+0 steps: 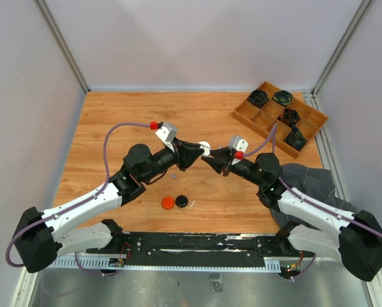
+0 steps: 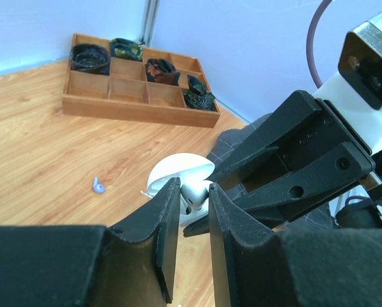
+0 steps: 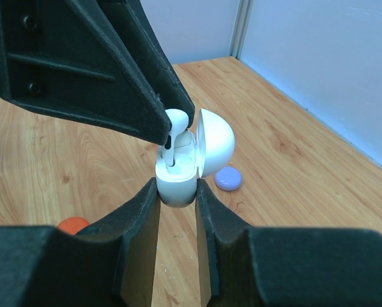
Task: Insert the wireless bluetooth earbuds into the charging case
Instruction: Place the earbud in the charging case, then adjust the earbud with the charging case.
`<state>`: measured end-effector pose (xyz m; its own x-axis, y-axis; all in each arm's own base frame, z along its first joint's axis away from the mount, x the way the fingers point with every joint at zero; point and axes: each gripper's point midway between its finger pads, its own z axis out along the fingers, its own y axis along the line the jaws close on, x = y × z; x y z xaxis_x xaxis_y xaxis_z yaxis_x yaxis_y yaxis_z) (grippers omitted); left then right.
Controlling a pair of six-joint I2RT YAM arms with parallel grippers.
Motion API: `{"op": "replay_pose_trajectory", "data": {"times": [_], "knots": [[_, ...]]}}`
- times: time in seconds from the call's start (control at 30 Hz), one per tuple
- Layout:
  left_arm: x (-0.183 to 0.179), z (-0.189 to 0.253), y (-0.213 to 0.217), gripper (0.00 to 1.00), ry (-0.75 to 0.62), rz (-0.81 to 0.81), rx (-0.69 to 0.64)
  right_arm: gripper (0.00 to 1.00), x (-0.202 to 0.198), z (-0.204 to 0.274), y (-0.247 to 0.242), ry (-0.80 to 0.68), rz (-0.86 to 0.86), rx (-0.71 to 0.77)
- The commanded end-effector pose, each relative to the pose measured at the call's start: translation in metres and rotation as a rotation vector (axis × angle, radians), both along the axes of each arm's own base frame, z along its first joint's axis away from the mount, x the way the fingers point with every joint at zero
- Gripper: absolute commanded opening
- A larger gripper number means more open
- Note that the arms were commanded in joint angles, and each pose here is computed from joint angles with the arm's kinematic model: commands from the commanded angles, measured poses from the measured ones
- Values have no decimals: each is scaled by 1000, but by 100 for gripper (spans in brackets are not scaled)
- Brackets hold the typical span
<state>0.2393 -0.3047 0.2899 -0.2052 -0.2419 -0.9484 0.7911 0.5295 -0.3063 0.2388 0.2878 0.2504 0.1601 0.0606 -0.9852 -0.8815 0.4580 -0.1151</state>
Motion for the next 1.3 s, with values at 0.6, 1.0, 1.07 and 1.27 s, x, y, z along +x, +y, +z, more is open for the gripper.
{"op": "replay_pose_trajectory", "data": {"times": [0.6,1.0,1.07,1.27], "knots": [[0,-9,-1,44,144,113,32,1,9,1,-6,-54,-72,22],[3,0,-2,50,200,123,95,1,9,-5,-6,-44,-73,6],[0,-1,-4,51,209,108,108,1,9,-5,-6,-47,-73,4],[-7,-6,-9,51,226,59,126,1,9,-7,-5,-41,-66,1]]}}
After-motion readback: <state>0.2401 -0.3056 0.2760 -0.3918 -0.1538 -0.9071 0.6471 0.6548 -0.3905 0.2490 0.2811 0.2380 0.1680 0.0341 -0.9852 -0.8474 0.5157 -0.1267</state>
